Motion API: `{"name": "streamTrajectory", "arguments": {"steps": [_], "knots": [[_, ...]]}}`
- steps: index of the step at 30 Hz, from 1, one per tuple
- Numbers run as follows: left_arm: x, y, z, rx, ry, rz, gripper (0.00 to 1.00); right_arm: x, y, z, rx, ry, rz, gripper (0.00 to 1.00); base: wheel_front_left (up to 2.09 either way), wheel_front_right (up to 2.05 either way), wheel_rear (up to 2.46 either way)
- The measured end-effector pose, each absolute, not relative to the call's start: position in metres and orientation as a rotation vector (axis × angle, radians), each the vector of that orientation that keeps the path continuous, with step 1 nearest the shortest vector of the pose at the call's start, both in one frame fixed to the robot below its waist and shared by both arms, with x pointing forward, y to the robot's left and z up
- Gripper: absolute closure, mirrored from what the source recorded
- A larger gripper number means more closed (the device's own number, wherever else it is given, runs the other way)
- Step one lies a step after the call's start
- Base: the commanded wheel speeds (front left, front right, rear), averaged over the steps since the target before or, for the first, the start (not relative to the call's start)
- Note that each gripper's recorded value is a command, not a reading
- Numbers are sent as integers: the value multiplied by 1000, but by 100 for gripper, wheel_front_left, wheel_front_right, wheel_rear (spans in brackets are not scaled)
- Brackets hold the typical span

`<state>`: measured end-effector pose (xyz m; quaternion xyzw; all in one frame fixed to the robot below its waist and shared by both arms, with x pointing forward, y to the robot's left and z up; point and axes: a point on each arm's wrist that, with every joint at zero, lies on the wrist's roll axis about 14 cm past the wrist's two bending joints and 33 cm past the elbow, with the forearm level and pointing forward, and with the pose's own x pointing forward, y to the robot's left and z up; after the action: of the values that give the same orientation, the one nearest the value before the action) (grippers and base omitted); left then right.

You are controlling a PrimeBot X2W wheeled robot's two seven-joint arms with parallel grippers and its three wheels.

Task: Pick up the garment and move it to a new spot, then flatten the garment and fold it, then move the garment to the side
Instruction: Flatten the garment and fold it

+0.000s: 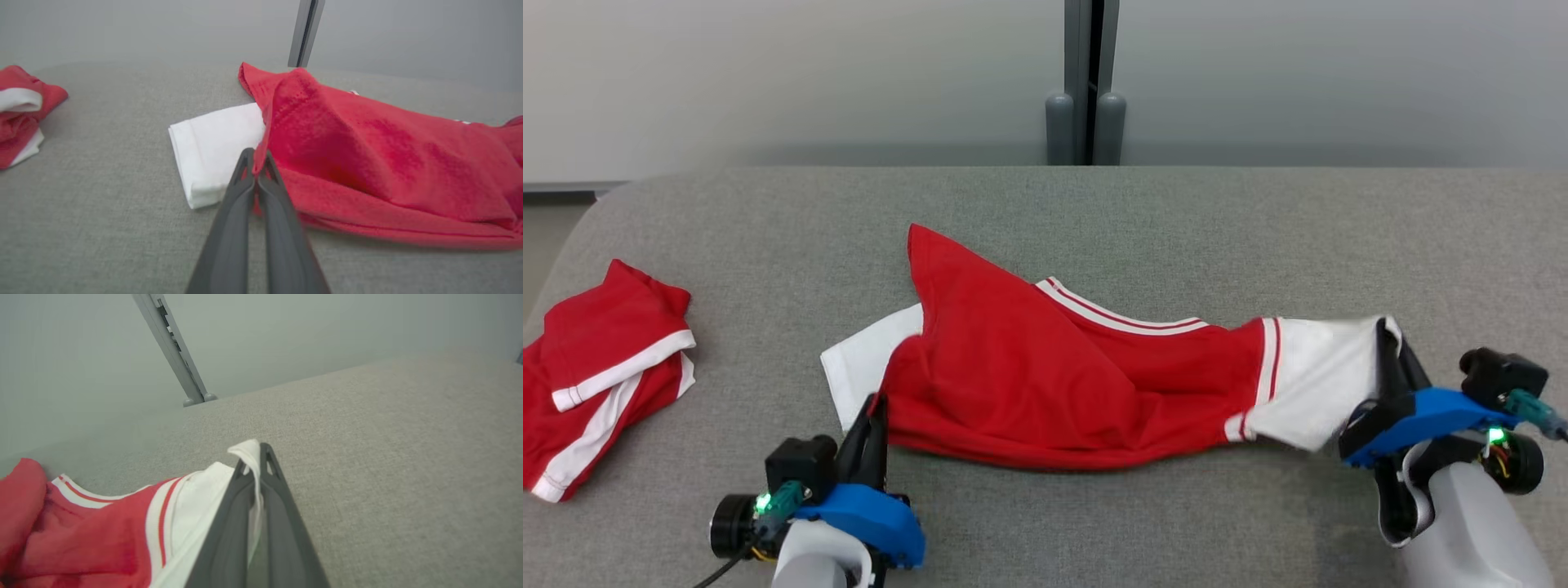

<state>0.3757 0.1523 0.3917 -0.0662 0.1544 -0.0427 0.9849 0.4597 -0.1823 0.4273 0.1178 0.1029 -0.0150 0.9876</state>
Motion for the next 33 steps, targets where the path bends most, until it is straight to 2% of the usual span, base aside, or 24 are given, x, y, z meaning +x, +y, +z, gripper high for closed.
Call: {"name": "streamTrajectory", "arguments": {"steps": [8, 15, 19, 25, 33], "knots": [[418, 174, 521, -57, -87, -109, 100, 479, -186, 558, 446, -179, 3, 100, 0, 0, 0], [436, 182, 641, 34, -397, -155, 100, 469, -191, 666, 500, -443, 110, 100, 0, 0, 0], [441, 176, 694, 59, -510, -183, 100, 459, -194, 723, 492, -560, 171, 100, 0, 0, 0], [461, 166, 735, 68, -562, -214, 100, 464, -203, 761, 424, -617, 188, 100, 0, 0, 0], [533, 150, 712, 49, -471, -244, 100, 529, -220, 749, 358, -579, 99, 100, 0, 0, 0]]}}
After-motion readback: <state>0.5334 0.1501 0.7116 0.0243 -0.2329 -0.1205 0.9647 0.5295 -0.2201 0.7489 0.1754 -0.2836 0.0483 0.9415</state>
